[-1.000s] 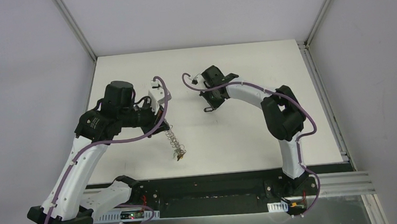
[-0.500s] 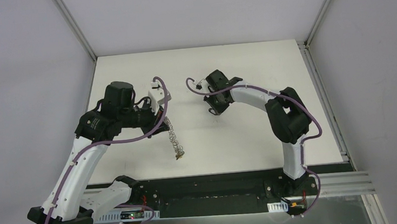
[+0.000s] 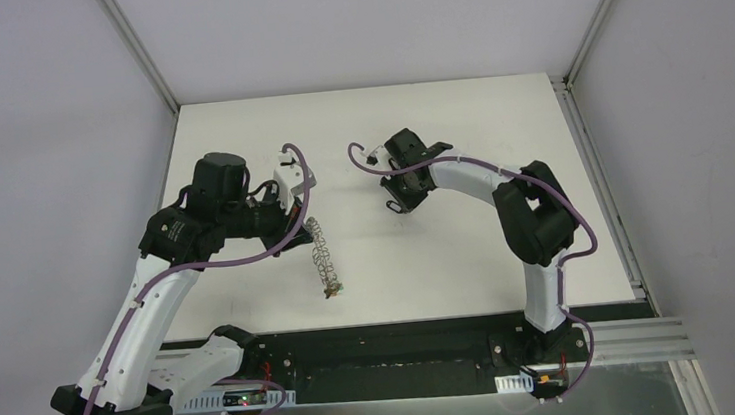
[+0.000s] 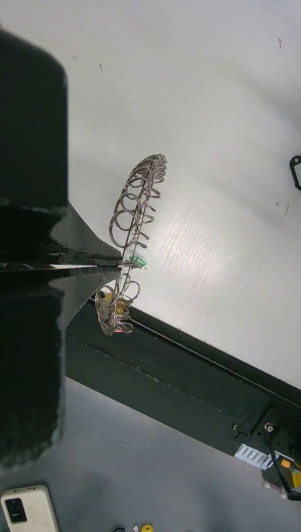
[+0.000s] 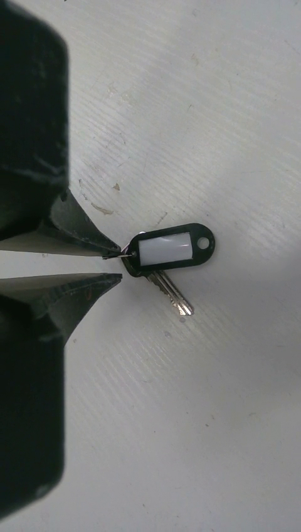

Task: Put the keys on the keyring

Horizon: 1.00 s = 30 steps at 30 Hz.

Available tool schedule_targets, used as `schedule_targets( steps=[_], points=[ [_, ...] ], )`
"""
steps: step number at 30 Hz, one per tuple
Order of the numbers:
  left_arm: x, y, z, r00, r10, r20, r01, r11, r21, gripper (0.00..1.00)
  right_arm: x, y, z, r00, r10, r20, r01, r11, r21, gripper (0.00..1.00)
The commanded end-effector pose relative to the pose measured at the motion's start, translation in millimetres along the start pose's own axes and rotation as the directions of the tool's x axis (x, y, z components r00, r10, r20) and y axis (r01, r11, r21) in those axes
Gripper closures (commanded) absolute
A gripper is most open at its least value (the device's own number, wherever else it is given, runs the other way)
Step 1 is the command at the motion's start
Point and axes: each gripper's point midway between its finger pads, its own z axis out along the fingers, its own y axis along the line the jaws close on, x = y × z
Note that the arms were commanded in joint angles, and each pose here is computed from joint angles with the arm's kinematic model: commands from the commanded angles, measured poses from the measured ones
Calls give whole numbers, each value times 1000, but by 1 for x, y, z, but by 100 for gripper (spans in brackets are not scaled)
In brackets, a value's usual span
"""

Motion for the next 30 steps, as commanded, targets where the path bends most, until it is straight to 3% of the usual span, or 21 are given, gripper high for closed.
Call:
schedule_targets(
  steps=[1, 11, 30],
  points=[
    [-12, -4, -4, 998, 20, 61, -20, 1000, 14, 100, -10, 0, -13, 999, -2, 39, 2, 1000, -5, 82],
    [-11, -3, -5, 998, 19, 64, -20, 1000, 7, 100, -9, 3, -8, 1000, 0, 25, 0, 1000, -29, 89],
    [-12, -2, -7, 997, 12, 74, -12, 1000, 3, 100, 0, 1, 2, 1000, 2, -13, -2, 1000, -19, 89]
  ],
)
